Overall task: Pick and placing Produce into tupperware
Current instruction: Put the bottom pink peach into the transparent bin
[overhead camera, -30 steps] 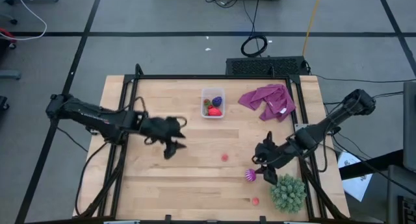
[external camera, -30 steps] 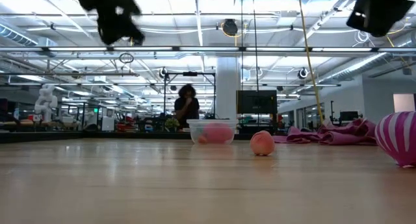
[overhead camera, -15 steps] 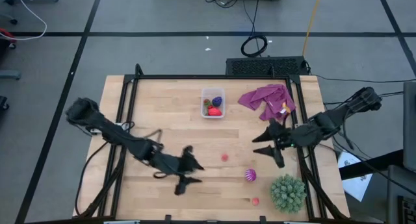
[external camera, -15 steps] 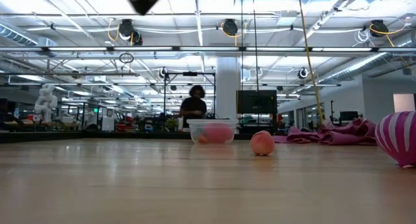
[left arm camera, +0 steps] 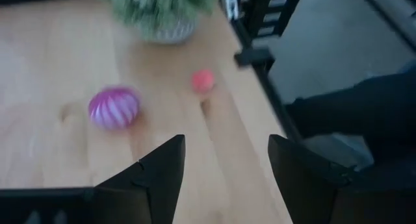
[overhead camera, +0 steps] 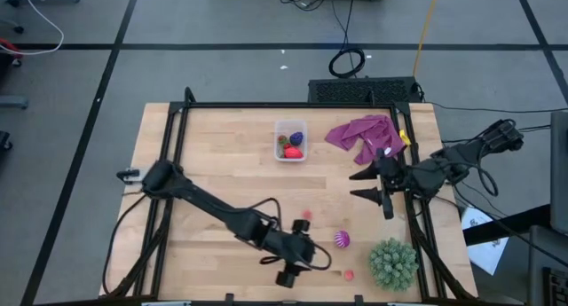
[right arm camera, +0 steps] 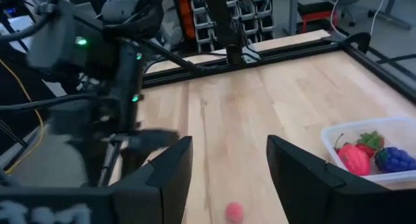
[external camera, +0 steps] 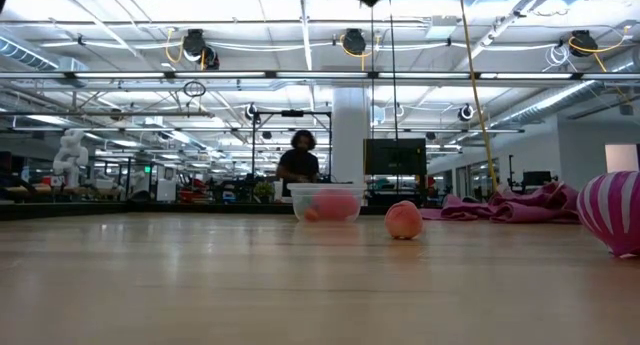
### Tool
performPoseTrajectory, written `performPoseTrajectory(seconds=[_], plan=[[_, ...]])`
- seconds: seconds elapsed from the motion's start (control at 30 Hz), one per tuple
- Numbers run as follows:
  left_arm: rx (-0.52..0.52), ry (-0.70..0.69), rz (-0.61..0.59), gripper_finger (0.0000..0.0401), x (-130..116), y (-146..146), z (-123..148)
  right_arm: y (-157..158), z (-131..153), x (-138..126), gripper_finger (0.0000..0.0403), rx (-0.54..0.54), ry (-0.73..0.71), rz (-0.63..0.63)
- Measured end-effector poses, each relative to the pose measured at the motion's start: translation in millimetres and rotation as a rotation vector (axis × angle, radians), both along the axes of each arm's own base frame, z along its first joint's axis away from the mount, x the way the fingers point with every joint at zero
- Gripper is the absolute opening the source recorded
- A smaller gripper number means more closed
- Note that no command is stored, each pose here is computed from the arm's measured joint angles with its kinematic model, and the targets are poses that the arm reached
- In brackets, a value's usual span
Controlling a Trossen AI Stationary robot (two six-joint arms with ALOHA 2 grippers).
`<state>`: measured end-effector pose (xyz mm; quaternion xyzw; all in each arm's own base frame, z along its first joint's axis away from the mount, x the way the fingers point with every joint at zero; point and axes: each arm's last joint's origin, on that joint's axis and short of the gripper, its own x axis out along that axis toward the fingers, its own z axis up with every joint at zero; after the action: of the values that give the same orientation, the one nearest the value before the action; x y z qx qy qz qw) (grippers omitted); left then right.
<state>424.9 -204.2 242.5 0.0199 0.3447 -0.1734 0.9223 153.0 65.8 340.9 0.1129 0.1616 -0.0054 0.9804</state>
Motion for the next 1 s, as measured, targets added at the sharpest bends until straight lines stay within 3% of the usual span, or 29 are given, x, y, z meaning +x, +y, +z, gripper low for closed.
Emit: performPoseTrajectory(seconds=[0.37, 1.0], plan=[[-0.030, -0.101, -0.018, 0.0225, 43.9, -19.3, -22.1, -4.4, 10.8, -1.4, 0.0187, -0.069, -0.098, 0.015], [-0.119, -0.264, -0.014, 0.0225, 76.2, -22.9, -73.2, -5.5, 20.7, -3.7, 0.0187, -0.117, -0.189, 0.032]])
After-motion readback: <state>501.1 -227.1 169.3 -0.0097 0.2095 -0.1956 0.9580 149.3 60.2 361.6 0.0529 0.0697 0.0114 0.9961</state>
